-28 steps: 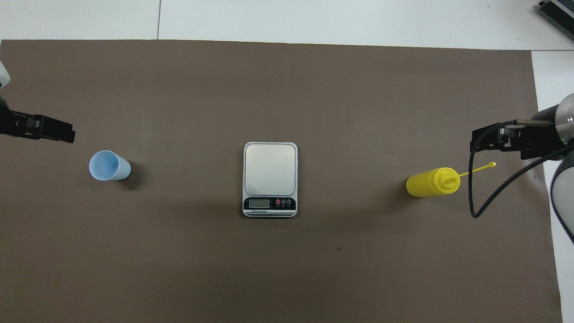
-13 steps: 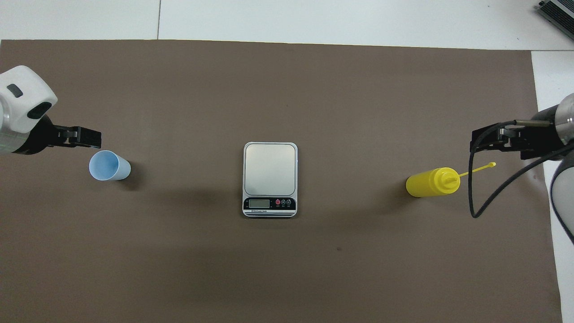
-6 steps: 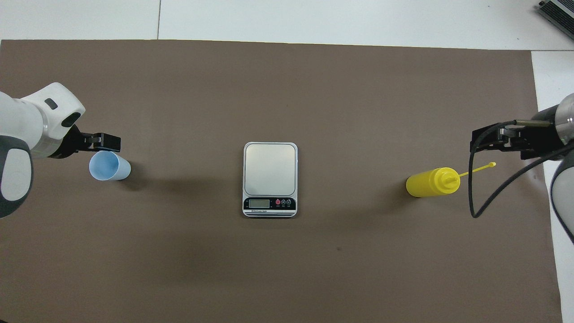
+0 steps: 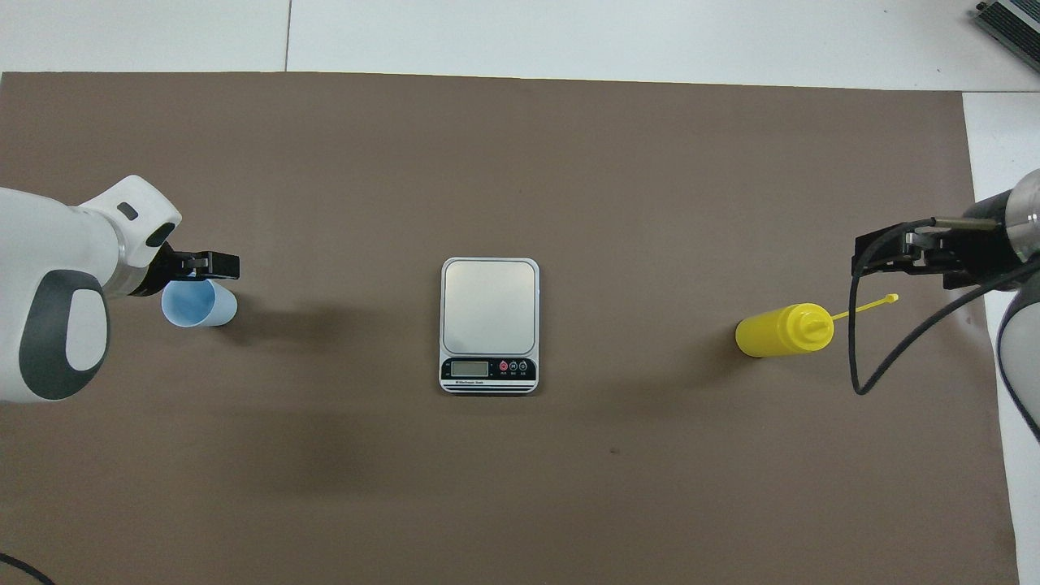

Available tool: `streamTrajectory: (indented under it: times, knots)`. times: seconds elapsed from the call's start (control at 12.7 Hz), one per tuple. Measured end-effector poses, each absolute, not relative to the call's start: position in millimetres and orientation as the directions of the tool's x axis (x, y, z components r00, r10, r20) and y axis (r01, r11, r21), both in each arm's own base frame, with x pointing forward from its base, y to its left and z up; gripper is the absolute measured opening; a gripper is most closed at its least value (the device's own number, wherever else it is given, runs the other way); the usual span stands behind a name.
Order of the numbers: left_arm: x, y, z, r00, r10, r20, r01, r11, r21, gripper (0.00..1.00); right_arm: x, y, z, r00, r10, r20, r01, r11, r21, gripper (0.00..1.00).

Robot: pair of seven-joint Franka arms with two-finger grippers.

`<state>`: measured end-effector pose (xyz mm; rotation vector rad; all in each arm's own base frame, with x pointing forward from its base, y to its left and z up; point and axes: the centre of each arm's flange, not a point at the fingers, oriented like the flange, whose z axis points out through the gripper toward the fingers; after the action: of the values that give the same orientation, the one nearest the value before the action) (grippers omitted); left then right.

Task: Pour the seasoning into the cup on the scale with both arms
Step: 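Lower the left gripper onto the blue cup and close it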

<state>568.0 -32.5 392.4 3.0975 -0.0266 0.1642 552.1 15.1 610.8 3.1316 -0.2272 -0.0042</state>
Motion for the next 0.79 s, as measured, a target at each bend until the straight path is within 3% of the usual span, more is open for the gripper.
streamTrajectory:
  times: [0.39,0.79]
  knots:
    - [560.2,-41.5,353.5,0.997,-0.03,0.072,-0.034,-0.999,0.041,1.0,552.0,15.1,610.8,0.99,-0.144,-0.003,-0.144,-0.99,0.002,1.0]
    - [556.0,-42.9,347.0,0.998,-0.033,0.061,-0.036,-0.999,0.041,1.0,552.0,15.1,610.8,0.99,-0.144,-0.003,-0.144,-0.99,0.002,1.0]
